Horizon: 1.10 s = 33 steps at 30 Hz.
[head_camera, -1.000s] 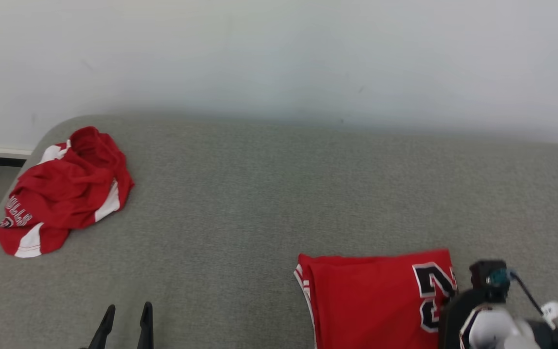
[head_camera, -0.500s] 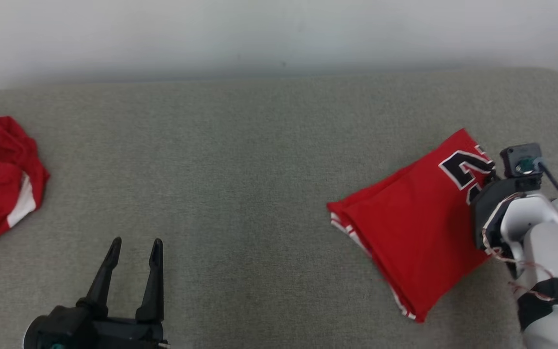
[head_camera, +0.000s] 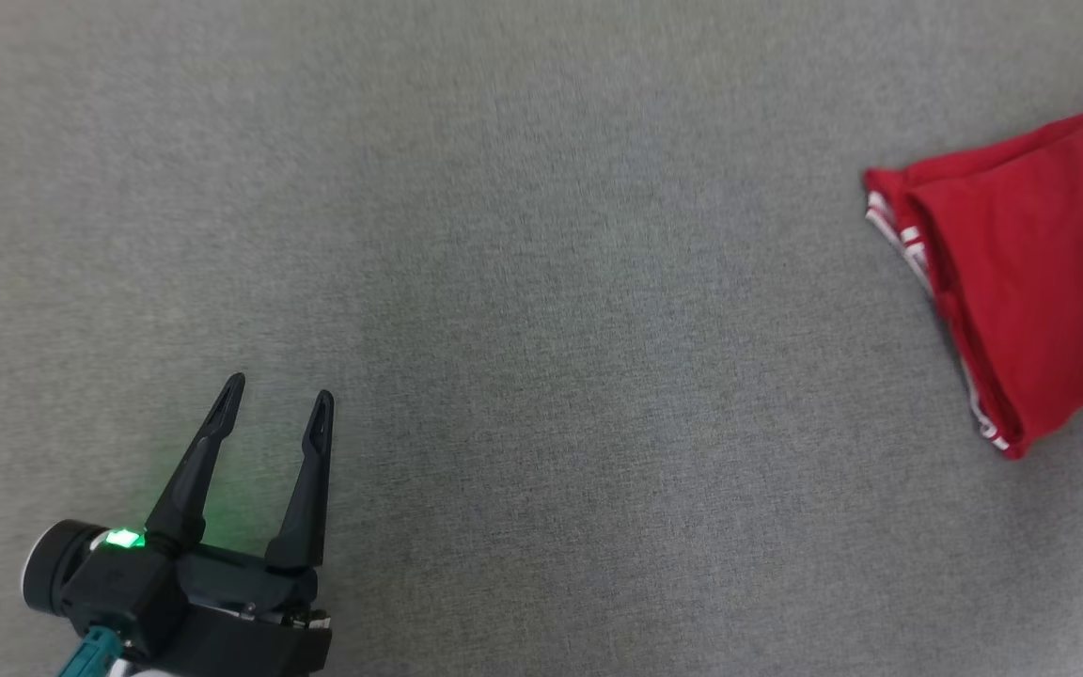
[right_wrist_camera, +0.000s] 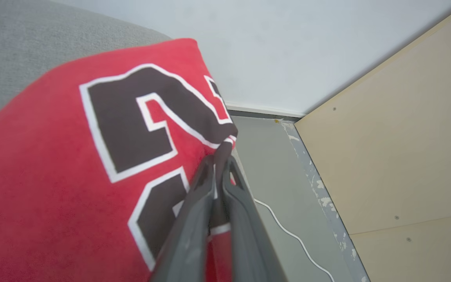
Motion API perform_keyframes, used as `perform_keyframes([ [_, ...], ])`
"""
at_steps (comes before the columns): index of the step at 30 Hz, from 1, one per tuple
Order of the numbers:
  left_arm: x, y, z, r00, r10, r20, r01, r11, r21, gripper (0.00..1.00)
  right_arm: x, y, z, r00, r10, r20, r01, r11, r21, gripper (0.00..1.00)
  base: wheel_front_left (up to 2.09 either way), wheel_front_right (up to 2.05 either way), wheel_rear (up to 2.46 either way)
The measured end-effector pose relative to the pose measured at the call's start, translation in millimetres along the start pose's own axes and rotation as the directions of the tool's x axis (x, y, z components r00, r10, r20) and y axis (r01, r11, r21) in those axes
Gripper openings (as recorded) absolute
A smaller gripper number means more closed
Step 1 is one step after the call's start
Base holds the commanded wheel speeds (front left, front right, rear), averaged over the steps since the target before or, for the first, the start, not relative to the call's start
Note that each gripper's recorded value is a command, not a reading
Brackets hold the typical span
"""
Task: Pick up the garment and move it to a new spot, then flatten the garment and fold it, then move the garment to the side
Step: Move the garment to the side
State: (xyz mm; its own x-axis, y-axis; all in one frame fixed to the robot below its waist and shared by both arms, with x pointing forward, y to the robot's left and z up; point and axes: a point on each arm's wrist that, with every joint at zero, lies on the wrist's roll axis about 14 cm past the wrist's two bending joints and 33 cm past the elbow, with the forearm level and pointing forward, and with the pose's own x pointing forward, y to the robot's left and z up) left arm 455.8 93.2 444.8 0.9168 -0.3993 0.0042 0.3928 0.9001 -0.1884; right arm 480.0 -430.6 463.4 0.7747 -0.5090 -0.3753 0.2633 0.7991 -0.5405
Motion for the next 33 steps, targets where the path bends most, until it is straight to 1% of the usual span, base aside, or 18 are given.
perform_keyframes([
  [4,6.9,0.8,-21.4,0.999,-0.017,-0.042,0.016,1.000,-0.017,1.00,10.6,-7.5,-13.6,0.999,-0.037,-0.011,0.036,0.999,-0.040,0.00,0.00,0.00,0.00],
  [7,10.0,2.3,-32.8,0.998,-0.023,-0.063,0.022,0.999,-0.025,1.00,14.8,-20.2,-22.3,0.997,-0.079,-0.025,0.075,0.989,-0.127,0.00,0.00,0.00,0.00],
  [9,11.5,2.5,-37.0,0.997,-0.028,-0.070,0.026,0.999,-0.029,1.00,16.6,-19.8,-22.7,0.997,-0.080,-0.005,0.078,0.988,-0.131,0.00,0.00,0.00,0.00],
  [10,12.2,2.2,-37.8,0.997,-0.031,-0.071,0.029,0.999,-0.029,1.00,17.1,-19.1,-24.0,0.997,-0.079,-0.006,0.077,0.985,-0.157,0.00,0.00,0.00,0.00],
  [14,15.9,-1.1,-34.0,0.997,-0.045,-0.055,0.044,0.999,-0.024,1.00,17.1,-28.1,-25.8,0.993,-0.119,-0.013,0.115,0.980,-0.161,0.00,0.00,0.00,0.00],
  [16,15.5,-1.2,-30.0,0.998,-0.043,-0.046,0.042,0.999,-0.020,1.00,12.0,-22.9,-17.9,0.992,-0.128,0.011,0.129,0.979,-0.156,0.00,0.00,0.00,0.00],
  [17,15.1,-1.3,-27.3,0.998,-0.042,-0.041,0.042,0.999,-0.017,1.00,8.7,-17.3,-16.1,0.992,-0.124,0.019,0.126,0.981,-0.146,0.27,0.00,0.00,0.00],
  [18,14.7,-0.8,-24.4,0.999,-0.039,-0.034,0.039,0.999,-0.014,1.00,5.1,-11.5,-15.8,0.993,-0.117,0.025,0.120,0.982,-0.147,0.50,0.00,0.00,0.00],
  [19,13.7,-0.5,-22.4,0.999,-0.037,-0.031,0.037,0.999,-0.012,1.00,1.4,-7.8,-16.6,0.993,-0.115,0.024,0.117,0.982,-0.149,0.87,0.00,0.00,0.00],
  [20,12.6,-0.5,-21.0,0.999,-0.034,-0.030,0.034,0.999,-0.011,1.00,-2.4,-7.5,-17.7,0.993,-0.121,0.018,0.122,0.982,-0.147,1.00,0.00,0.00,0.00],
  [23,9.9,-2.6,-14.8,0.999,-0.028,-0.019,0.027,1.000,-0.015,1.00,-11.6,-8.9,-19.8,0.992,-0.125,0.008,0.125,0.980,-0.153,1.00,0.00,0.00,0.00],
  [26,5.0,-4.7,-5.5,1.000,-0.013,-0.004,0.013,1.000,-0.018,1.00,-12.6,-23.6,-20.2,0.993,-0.117,0.028,0.120,0.983,-0.142,1.00,0.00,0.00,0.00],
  [31,-14.1,-4.1,2.0,0.999,0.032,-0.008,-0.032,0.999,-0.024,1.00,-21.3,-8.5,-8.0,0.993,-0.041,0.108,0.050,0.995,-0.082,1.00,0.00,0.00,0.00],
  [33,-25.3,0.2,5.8,0.998,0.070,-0.008,-0.070,0.997,-0.028,1.00,-30.1,-0.4,-4.7,0.989,-0.011,0.150,0.016,0.999,-0.033,1.00,0.00,0.00,0.00],
])
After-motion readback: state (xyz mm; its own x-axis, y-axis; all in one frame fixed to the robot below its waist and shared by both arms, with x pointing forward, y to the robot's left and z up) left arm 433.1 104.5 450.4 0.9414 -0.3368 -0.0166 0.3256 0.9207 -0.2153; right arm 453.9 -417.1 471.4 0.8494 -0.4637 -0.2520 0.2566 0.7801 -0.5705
